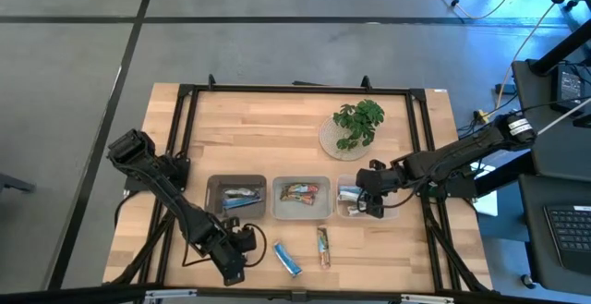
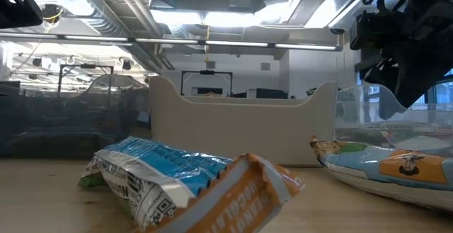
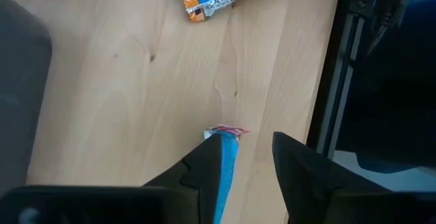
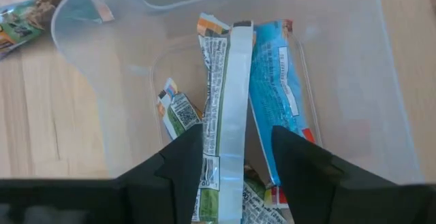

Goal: Pick and place Granola Bars by type
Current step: Put the orange granola bar into the transparent bin

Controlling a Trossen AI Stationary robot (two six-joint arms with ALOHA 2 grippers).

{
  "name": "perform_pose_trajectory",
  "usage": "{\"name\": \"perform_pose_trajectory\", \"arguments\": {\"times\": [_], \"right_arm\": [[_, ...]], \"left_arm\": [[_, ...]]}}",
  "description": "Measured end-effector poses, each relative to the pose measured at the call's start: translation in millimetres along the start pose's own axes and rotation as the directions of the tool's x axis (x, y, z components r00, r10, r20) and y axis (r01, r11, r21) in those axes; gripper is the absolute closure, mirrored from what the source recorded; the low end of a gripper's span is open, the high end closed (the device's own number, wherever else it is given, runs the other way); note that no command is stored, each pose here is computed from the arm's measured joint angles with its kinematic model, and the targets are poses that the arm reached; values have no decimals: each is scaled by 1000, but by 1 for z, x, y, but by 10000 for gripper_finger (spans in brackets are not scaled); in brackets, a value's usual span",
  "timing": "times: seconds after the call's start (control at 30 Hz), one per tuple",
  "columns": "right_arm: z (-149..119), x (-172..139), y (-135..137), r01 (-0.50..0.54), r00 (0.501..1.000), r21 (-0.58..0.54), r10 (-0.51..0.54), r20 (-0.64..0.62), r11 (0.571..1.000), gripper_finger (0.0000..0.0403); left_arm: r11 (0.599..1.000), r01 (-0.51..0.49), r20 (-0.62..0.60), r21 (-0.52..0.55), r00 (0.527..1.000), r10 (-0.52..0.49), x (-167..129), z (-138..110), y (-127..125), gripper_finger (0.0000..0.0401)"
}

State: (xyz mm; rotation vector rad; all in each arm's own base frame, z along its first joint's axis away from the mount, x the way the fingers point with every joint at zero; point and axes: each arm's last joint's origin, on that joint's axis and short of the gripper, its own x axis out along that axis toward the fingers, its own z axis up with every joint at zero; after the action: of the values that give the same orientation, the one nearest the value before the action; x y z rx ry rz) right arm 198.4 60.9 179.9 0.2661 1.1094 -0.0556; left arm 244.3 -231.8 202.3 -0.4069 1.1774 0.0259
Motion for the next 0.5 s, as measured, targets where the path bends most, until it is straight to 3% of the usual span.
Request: {"name": "perform_pose_trajectory", "arguments": {"times": [0.3, 0.5], "right_arm": [[1, -6, -1, 19, 999, -1, -19, 45, 1000, 225], [-4, -6, -2, 8, 1000, -66, -9, -16, 998, 225]], "left_arm": [[1000, -11, 16, 18, 1000, 10, 0, 0, 0, 252], [999, -18, 28, 29, 999, 17, 0, 1, 1, 245]]}}
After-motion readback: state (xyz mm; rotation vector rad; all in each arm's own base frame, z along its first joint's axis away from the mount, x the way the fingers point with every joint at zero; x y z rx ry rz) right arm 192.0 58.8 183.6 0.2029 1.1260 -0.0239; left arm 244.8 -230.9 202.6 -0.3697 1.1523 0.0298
